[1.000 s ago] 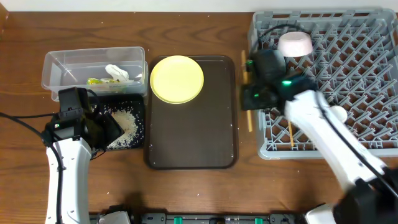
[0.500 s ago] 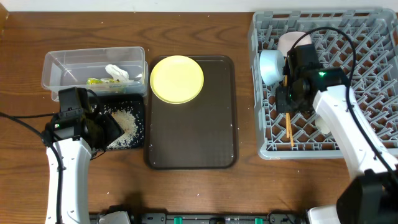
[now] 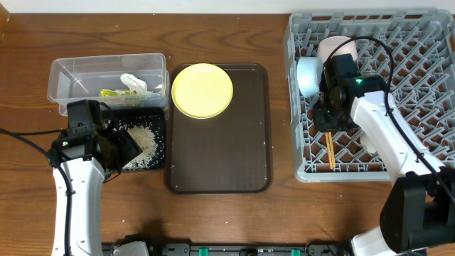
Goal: Sort waste into correct bins and load items into the dishwasher rack
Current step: 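Move right gripper to the yellow plate and grip its edge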
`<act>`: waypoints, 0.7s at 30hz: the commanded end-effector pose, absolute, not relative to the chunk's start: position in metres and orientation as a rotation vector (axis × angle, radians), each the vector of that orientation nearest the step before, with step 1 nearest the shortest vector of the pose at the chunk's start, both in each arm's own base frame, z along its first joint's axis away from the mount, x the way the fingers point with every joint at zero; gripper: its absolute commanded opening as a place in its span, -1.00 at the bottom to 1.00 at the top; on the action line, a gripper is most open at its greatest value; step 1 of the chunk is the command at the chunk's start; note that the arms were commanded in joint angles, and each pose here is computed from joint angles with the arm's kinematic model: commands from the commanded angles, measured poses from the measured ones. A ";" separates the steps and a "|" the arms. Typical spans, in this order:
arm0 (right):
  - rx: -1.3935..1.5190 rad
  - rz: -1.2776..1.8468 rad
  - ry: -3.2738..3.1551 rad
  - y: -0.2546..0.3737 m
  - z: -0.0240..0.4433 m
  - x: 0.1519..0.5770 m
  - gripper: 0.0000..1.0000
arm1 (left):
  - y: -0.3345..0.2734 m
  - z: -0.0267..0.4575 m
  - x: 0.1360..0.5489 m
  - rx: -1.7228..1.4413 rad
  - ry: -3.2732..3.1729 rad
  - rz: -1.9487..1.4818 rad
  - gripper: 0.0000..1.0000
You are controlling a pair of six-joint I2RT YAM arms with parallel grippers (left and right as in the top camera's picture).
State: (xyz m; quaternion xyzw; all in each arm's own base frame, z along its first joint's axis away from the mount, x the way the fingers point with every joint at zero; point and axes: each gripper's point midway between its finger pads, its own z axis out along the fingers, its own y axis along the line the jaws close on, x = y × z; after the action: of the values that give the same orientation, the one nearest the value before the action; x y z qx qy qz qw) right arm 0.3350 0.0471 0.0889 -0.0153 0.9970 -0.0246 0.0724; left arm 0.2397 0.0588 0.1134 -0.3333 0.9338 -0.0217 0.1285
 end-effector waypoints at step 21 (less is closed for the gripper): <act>-0.411 0.505 2.391 0.262 0.145 0.434 0.09 | 0.061 0.115 0.240 -0.984 2.709 -0.056 0.40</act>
State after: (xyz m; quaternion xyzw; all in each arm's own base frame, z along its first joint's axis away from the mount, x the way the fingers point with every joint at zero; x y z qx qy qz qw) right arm 0.4296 0.2515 0.1836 -0.1763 0.8937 0.2160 0.3516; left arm 0.2397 0.0588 0.1134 -0.3333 0.9338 -0.0217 0.1285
